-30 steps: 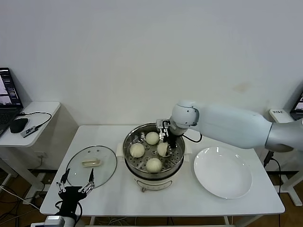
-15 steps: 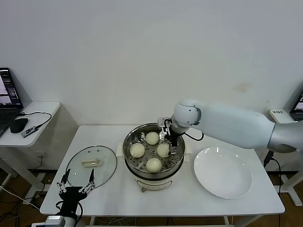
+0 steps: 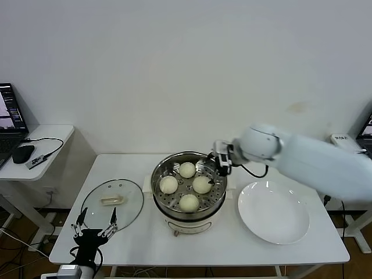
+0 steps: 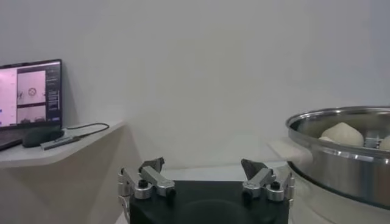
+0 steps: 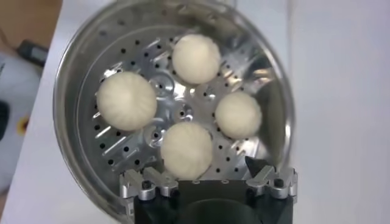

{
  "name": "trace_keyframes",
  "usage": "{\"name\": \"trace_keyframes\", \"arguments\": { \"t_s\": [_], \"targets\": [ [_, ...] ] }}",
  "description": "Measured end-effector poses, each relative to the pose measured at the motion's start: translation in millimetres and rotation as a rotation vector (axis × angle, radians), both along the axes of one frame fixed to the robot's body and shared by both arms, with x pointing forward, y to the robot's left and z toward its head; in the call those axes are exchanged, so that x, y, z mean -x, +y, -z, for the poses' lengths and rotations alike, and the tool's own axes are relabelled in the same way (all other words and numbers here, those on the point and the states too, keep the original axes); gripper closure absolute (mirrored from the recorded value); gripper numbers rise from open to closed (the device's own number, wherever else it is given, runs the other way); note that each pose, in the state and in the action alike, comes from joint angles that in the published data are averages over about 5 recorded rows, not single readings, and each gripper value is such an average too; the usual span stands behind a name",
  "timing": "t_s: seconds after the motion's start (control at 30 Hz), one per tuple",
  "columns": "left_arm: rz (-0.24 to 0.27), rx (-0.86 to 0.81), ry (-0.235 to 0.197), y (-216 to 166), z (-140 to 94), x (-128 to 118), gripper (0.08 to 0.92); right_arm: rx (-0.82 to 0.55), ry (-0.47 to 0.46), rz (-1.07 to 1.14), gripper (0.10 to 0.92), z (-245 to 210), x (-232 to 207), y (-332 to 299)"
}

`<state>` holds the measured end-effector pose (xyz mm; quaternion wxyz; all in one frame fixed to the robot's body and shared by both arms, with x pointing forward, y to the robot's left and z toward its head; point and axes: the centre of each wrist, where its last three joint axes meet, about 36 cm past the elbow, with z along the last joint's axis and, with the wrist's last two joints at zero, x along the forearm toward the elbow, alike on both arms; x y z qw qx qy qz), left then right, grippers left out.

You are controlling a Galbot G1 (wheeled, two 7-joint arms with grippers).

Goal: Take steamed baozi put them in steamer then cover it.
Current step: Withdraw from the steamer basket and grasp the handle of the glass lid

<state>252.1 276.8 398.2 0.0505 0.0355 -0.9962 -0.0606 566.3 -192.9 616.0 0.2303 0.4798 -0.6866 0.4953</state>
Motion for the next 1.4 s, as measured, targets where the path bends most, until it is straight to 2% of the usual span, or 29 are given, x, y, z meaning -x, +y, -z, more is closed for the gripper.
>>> {"name": "trace_keyframes", "arguments": {
  "t_s": [0.47,0.77,0.9,1.03,1.23,1.4],
  "targets": [
    [0.001,-0.048,-0.012,2,13,-1,0.177,-0.579,-0.424,0.205,0.2,78,80,-65],
    [-0.001,-0.176,-0.003,6,31,-1,0.177,-0.934,-0.588,0.446,0.2,140,130,-90],
    [0.004,-0.344,-0.007,16,40,-3,0.177,-1.013,-0.629,0.601,0.2,169,160,-106],
    [0.028,-0.586,-0.016,32,51,-2,0.177,-1.039,-0.665,0.744,0.2,192,191,-121],
    [0.124,-0.954,-0.025,52,65,3,0.177,-1.029,-0.705,0.895,0.2,213,229,-137],
    [0.209,-1.196,-0.032,62,73,-5,0.177,-1.016,-0.725,0.97,0.2,224,249,-143]
  ]
}}
